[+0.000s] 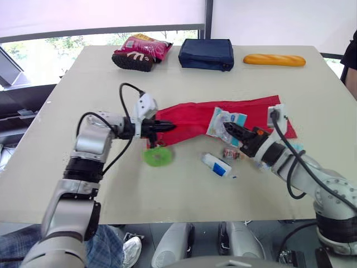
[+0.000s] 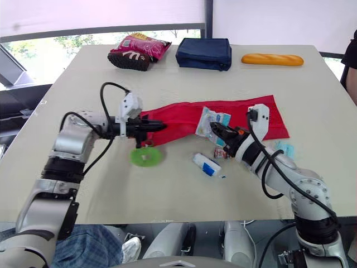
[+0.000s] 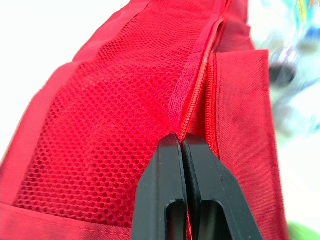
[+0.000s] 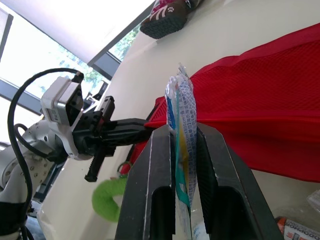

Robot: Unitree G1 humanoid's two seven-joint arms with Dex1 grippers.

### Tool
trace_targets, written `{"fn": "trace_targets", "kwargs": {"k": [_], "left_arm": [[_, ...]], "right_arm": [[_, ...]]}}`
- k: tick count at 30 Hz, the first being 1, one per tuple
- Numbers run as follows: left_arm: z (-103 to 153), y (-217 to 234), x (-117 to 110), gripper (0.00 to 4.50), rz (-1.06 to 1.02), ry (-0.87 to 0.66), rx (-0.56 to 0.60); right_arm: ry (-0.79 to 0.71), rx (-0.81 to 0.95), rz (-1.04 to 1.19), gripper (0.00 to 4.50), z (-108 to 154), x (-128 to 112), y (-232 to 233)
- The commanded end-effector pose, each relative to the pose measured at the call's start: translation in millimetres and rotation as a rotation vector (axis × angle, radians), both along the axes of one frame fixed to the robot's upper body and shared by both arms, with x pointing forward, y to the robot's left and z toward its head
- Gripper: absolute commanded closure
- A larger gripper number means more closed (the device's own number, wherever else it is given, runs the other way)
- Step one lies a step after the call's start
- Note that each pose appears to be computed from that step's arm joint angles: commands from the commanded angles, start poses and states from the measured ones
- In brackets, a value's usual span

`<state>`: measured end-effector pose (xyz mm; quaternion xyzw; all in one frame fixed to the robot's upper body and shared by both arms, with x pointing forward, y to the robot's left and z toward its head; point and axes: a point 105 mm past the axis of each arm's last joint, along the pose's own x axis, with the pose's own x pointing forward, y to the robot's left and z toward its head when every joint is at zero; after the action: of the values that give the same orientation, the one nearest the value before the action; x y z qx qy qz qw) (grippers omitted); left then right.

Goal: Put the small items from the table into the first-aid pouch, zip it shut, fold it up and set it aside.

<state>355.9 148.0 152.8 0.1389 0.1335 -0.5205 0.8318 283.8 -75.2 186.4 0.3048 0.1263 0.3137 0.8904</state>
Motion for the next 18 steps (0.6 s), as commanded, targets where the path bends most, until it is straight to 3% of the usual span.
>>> {"fn": "trace_targets", "kwargs": {"k": [1,11,18], "left_arm": [[4.8,-12.0,-2.1,4.48,0.022,0.009,-0.029],[-1.6,-36.7,-0.6,4.48,0.043,0.002,-0.040],[4.1,-57.7,4.9,4.48,0.075,-0.027,-0.103]], "right_arm": [[0.015,0.086,0.017,4.42,11.6,-6.5,14.6],[0.248,0.190,-0.002,4.42,-11.4,-7.8,41.4],[0.285,0.160,-0.055,4.42,-32.9,0.0,37.3]]}}
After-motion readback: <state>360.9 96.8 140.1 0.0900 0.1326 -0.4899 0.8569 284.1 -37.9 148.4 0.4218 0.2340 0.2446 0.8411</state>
